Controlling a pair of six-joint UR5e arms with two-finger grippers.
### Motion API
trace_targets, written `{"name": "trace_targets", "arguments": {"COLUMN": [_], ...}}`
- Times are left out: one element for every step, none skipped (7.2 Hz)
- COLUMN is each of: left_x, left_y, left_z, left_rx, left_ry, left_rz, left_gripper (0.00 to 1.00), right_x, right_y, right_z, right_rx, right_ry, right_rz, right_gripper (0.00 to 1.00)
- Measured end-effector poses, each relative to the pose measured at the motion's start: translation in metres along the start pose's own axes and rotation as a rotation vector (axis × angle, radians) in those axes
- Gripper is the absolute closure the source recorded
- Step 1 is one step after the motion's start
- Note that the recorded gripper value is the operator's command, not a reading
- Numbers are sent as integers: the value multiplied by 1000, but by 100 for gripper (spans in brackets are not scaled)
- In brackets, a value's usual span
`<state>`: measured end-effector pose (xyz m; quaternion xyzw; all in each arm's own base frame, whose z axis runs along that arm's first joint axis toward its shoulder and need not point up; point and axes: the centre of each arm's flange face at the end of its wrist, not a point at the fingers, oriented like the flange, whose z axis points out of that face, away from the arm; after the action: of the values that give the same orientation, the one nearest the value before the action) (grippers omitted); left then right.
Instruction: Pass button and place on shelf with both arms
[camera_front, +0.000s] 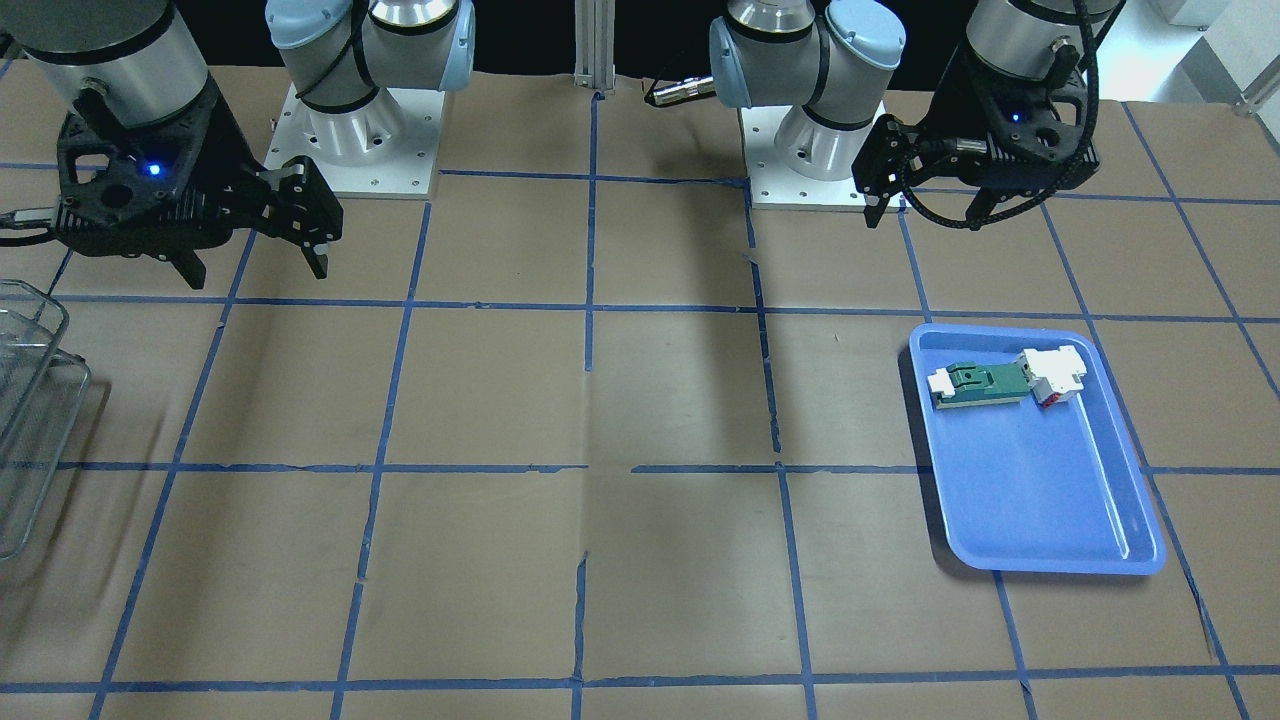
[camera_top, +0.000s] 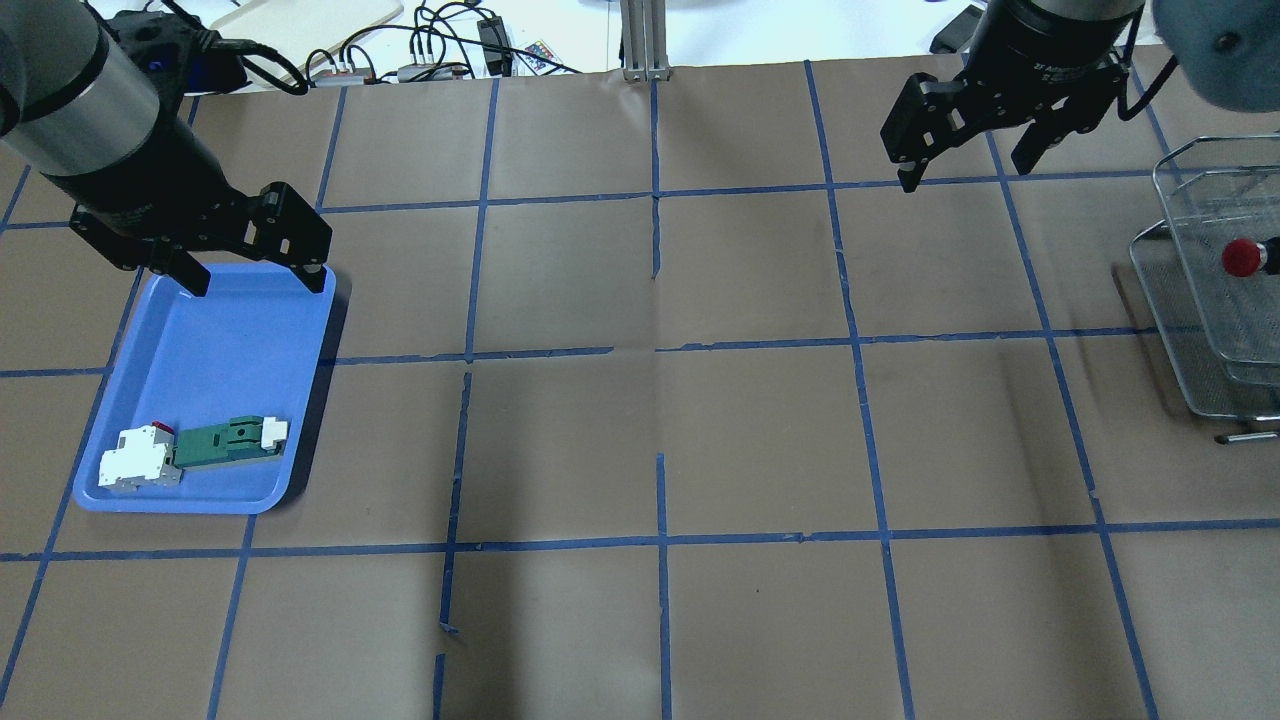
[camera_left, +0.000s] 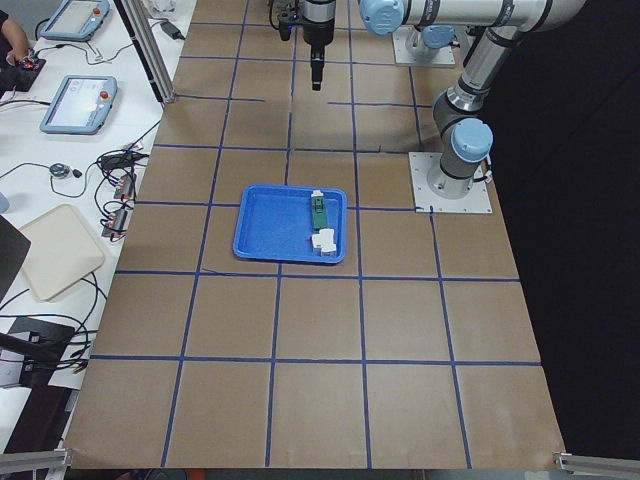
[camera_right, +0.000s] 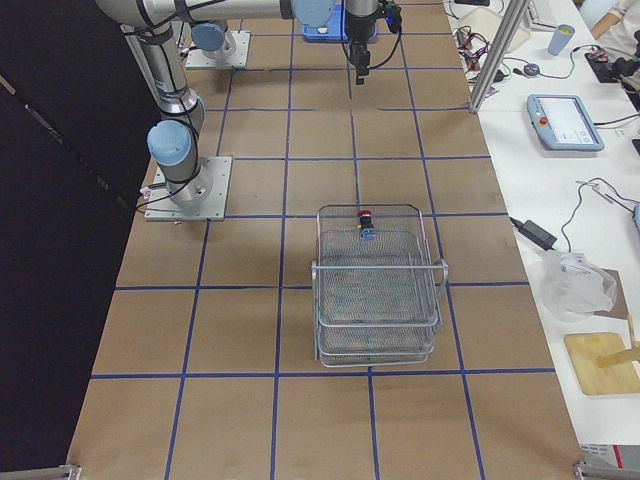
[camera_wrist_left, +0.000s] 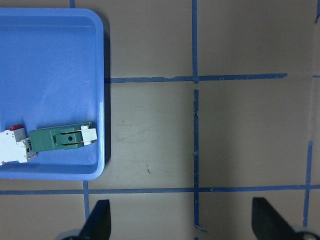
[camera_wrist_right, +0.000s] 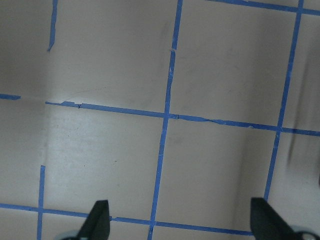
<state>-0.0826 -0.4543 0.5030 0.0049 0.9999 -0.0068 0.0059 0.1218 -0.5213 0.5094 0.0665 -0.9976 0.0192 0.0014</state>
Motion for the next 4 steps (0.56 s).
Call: {"name": "trace_targets", "arguments": {"left_x": [0, 0, 0, 0], "left_y": [0, 1, 1, 2], "left_z": [-1, -2, -3, -4], "left_rx": [2, 4, 7, 7], "left_ry": [0, 0, 0, 1], "left_rz": [0, 0, 0, 0], "left_gripper": [0, 0, 0, 0], "right_x": [0, 0, 0, 0], "right_y": [1, 2, 3, 4], "right_z": [-1, -3, -5, -5], "right_rx": [3, 7, 10, 10], "right_ry": [1, 2, 3, 2], "right_rz": [0, 0, 0, 1], "right_gripper": [0, 0, 0, 0]}}
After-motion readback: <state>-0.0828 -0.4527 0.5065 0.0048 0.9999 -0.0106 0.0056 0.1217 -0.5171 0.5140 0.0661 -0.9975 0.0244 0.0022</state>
